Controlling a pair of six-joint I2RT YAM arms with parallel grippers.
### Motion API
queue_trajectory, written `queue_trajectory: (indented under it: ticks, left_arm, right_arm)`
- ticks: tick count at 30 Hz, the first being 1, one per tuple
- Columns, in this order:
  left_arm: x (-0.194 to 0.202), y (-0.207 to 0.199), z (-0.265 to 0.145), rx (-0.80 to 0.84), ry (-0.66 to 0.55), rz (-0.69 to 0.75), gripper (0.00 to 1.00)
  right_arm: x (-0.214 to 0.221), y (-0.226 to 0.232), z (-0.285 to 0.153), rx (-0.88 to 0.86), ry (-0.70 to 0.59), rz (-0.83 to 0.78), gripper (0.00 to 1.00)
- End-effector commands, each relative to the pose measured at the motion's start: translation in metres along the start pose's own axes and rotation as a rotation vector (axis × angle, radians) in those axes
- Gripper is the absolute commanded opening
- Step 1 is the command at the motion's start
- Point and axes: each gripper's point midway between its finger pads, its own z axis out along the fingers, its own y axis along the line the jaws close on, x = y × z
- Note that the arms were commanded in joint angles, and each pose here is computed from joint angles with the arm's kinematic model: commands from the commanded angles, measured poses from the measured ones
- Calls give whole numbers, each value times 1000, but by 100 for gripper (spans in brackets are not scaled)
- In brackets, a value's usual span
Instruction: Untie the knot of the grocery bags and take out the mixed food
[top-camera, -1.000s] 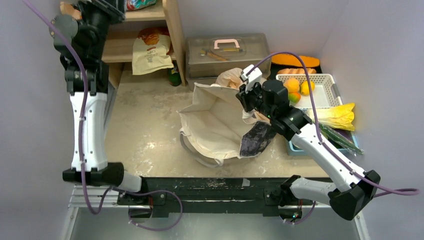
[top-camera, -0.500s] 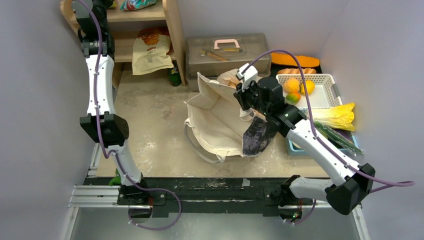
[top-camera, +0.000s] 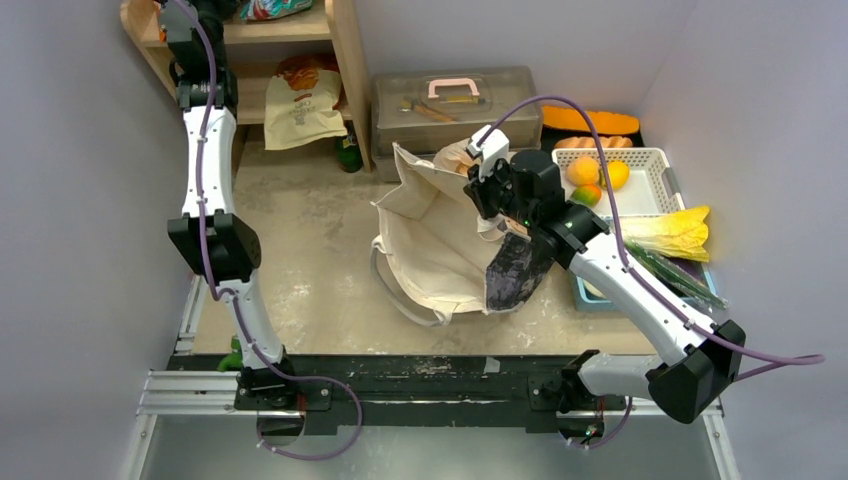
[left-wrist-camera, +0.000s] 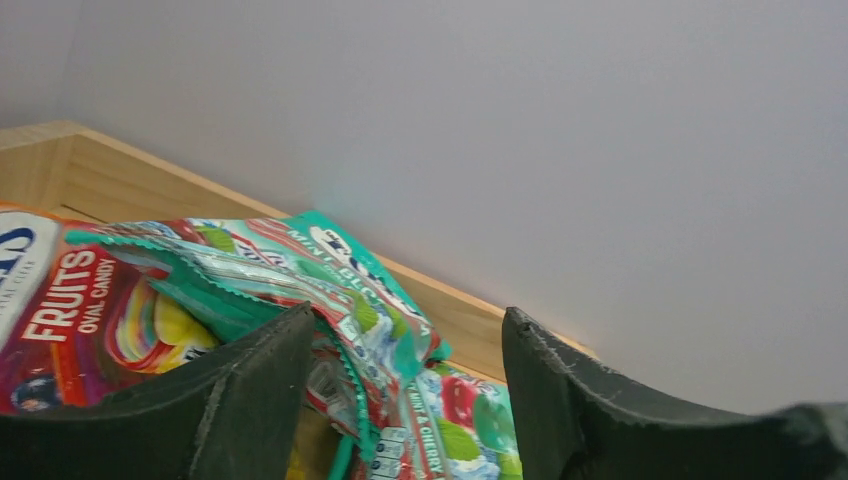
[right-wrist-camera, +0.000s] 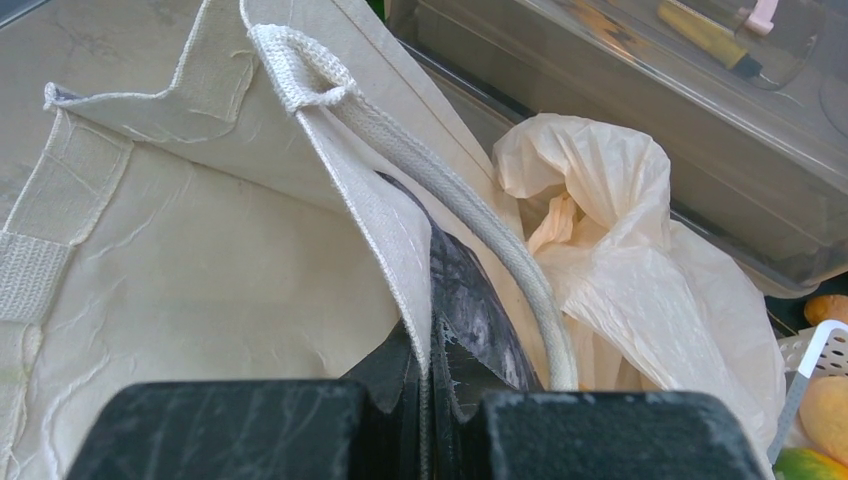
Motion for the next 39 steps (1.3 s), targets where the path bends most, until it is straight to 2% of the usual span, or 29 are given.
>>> queue_trajectory:
  ticks: [1,6,10,15,19,23,26,30,32,36,39]
  left_arm:
    - [-74,-54,-14,163,-132,-16,73]
    - [-86,-79,-34,242,-83,-21,82]
    - [-104,-101,-69,297,-38,16,87]
    - [-106,-108,-131,367,52,154,94]
    - [-95,-128,-193,529,170,301,100]
    - [-44,-123,-261,597,477,232,100]
    - [2,-100,-318,507,707,67,100]
    - [64,-64,-400,409,876,-39,100]
    - [83,-66,-432,443,928,-40,100]
    - [122,-72,-475,512,1082,-30,100]
    - [152,-67,-486,504,1176,-47,100]
  right_arm:
    - [-15,-2,-4,-5,-33,-26,0]
    - [-15,-2,-8,-5,-42,-28,0]
    - [-16,-1,-11,-9,-53,-33,0]
    - [-16,0,-16,-16,-67,-36,0]
    - [-14,1,-17,-20,-66,-40,0]
    - [-14,4,-14,-39,-65,-35,0]
    - [-19,7,-11,-52,-79,-34,0]
    - [-22,7,-8,-52,-87,-28,0]
    - [-20,7,-6,-53,-81,-26,0]
    - [-17,7,-3,-52,-67,-21,0]
    - [-17,7,-1,-53,-61,-15,0]
